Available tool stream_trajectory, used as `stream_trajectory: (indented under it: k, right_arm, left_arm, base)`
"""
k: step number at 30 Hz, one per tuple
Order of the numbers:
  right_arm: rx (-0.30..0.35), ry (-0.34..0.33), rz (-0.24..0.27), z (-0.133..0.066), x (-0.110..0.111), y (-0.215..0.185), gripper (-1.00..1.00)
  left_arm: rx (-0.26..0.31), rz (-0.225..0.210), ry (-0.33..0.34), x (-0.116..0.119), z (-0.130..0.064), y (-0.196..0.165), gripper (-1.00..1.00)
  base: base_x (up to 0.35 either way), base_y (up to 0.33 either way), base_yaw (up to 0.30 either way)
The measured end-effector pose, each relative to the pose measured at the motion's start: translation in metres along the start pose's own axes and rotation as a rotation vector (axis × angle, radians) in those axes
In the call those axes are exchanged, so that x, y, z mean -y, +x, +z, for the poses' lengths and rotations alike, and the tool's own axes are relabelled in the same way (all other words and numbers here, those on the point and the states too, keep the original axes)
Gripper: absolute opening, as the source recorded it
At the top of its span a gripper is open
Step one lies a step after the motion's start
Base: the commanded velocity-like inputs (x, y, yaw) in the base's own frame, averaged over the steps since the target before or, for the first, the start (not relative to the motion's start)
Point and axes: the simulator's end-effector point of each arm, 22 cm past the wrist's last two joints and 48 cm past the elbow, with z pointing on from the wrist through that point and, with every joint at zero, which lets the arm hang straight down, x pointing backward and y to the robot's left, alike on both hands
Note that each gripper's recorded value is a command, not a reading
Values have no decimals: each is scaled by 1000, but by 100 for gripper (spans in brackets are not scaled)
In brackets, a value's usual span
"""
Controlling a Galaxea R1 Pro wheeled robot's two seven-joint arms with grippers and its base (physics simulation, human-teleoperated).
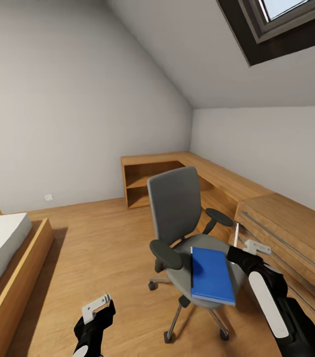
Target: In the bedroom, organize the workspace by keeping the computer under the desk, ensuring the monitor is on the desk, placing the keyboard on the desk next to the monitor, placing the mouse on the desk next to the keyboard, moving the folder from the swivel chair onto the desk next to the mouse, stacking the notebook on top of the folder with the pen on top of the notebook, and positioning the swivel chair next to the desk.
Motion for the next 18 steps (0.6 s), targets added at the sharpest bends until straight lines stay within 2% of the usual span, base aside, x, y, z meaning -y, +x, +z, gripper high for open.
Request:
stream_trajectory:
  k: [3,6,7,9,14,18]
  right_arm:
    - [6,13,2,-5,2,-6,-100]
    - [11,26,9,-8,6,-13,-100]
    - [26,89,68,-9,41,-25,-100]
    - [31,112,116,-11,57,-33,-100]
    - [7,124,189,-16,74,-40,-100]
    - [4,128,205,-20,77,-46,-100]
  left_arm:
    - [-5,13,14,8,-5,-1,100]
    - [-7,17,20,12,-8,-4,100]
    - [-18,46,62,32,-16,3,100]
    - [-21,58,77,39,-21,4,100]
    - [-35,80,94,48,-28,6,100]
    - [-41,95,117,59,-36,5,100]
  base:
    - [-315,0,0]
    - [-141,0,-74]
    - [-15,0,-225]
    - [-9,0,-204]
    - [-3,0,-68]
    - [-1,0,-13]
